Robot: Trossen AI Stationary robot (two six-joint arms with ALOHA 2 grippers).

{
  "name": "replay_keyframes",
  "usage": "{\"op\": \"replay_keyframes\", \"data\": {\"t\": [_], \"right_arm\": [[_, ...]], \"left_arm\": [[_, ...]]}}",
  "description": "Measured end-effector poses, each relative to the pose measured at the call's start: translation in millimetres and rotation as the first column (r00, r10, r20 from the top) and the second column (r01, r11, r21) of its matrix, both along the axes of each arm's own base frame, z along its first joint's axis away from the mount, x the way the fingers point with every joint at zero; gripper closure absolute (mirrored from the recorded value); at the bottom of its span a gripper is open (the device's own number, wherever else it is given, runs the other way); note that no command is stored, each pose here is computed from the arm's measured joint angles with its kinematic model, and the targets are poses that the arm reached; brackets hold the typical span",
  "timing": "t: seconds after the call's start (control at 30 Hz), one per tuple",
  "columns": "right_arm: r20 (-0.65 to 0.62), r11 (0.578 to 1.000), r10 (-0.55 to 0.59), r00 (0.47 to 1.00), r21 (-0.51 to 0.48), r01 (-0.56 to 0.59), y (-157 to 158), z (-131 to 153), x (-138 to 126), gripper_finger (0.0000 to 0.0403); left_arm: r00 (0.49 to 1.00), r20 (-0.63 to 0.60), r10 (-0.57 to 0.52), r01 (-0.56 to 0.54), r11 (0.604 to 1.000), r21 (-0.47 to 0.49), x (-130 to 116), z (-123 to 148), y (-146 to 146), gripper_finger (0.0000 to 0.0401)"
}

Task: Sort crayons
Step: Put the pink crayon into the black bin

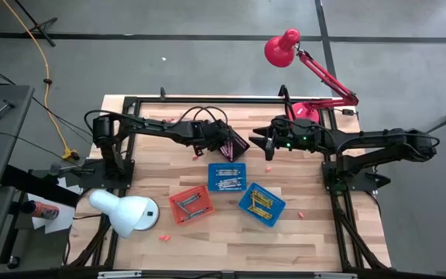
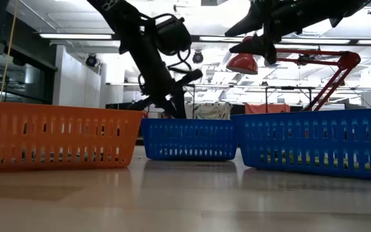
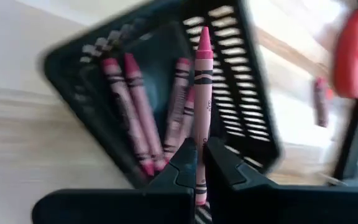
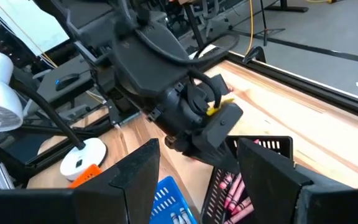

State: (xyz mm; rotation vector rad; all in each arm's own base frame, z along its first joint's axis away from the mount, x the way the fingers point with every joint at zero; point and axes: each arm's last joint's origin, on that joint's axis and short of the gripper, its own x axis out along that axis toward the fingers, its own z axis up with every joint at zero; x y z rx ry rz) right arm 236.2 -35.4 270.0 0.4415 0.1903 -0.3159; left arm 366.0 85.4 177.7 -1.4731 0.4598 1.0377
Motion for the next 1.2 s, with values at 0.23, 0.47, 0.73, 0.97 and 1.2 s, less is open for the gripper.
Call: {"op": "replay_keyframes", "data": {"t": [0.23,0.47,0.73,0.97,1.2], "right_arm": [[-0.002,1.000,-0.026,1.000,-0.008,0.026,-0.8,0.0,-0.2,0.0193],[-0.003,0.998,-0.068,0.998,-0.016,0.068,-2.0,0.0,-0.6,0.0193],[-0.002,0.998,-0.068,0.998,-0.015,0.068,-2.0,0.0,-0.6,0.0193],[-0.003,0.997,-0.076,0.997,-0.017,0.076,-2.2,0.0,-0.7,0.0193],[-0.003,0.995,-0.099,0.995,-0.024,0.098,-2.9,0.0,-0.9,0.0193]], "left_arm": [[1.000,-0.019,0.007,-0.008,1.000,-0.028,-0.4,-8.7,7.2,0.0401],[0.999,-0.034,-0.025,0.022,0.997,-0.071,2.2,-19.5,6.3,0.0401],[0.999,-0.036,-0.019,0.018,0.999,-0.044,1.7,-18.5,10.1,0.0393],[0.998,-0.043,-0.042,0.041,0.999,-0.027,1.5,-18.3,11.5,0.0363],[0.997,-0.036,-0.063,0.063,0.998,-0.011,2.5,-17.4,11.7,0.0328]]}}
